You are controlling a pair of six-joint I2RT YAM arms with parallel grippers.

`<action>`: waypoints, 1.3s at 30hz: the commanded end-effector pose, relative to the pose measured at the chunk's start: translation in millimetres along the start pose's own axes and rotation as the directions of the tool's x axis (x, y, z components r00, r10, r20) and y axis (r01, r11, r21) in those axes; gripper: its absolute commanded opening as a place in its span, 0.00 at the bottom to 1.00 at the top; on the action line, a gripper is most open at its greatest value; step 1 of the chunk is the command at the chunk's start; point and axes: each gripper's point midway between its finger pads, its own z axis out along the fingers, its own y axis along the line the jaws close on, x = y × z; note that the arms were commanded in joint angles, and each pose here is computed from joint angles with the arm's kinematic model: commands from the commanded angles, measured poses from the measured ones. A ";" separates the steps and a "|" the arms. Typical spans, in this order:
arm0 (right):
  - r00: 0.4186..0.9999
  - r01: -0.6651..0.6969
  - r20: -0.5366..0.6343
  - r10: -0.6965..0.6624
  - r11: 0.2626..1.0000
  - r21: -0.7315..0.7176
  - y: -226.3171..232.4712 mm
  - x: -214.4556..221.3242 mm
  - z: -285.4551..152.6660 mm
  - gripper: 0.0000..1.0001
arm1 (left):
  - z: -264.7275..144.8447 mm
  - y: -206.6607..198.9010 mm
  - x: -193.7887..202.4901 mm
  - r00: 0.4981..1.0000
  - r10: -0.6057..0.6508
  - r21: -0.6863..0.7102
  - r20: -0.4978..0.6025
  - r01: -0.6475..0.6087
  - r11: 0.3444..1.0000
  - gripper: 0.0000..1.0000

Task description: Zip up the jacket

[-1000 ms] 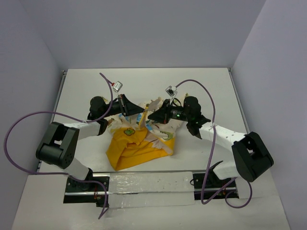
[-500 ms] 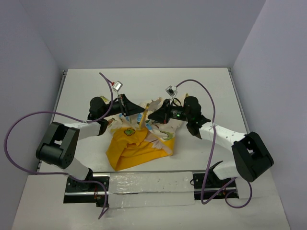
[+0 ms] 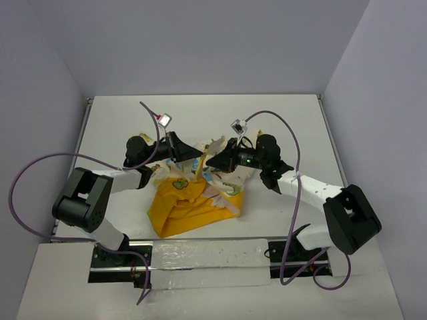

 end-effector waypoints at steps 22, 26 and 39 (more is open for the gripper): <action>0.982 0.112 0.147 -0.116 0.993 0.035 5.2 -41.5 -17.0 0.00 | 2.8 -20.2 21.5 0.994 0.066 0.093 -0.088 -0.058 0.994 0.00; 0.980 0.119 0.155 -0.123 0.992 0.036 5.2 -45.3 -18.6 0.00 | 3.5 -19.7 24.7 0.993 0.062 0.096 -0.099 -0.052 0.994 0.00; 0.973 0.159 0.169 -0.158 0.987 0.011 17.3 -53.0 -24.6 0.00 | 6.8 -16.5 30.8 0.991 0.052 0.091 -0.122 -0.041 0.995 0.00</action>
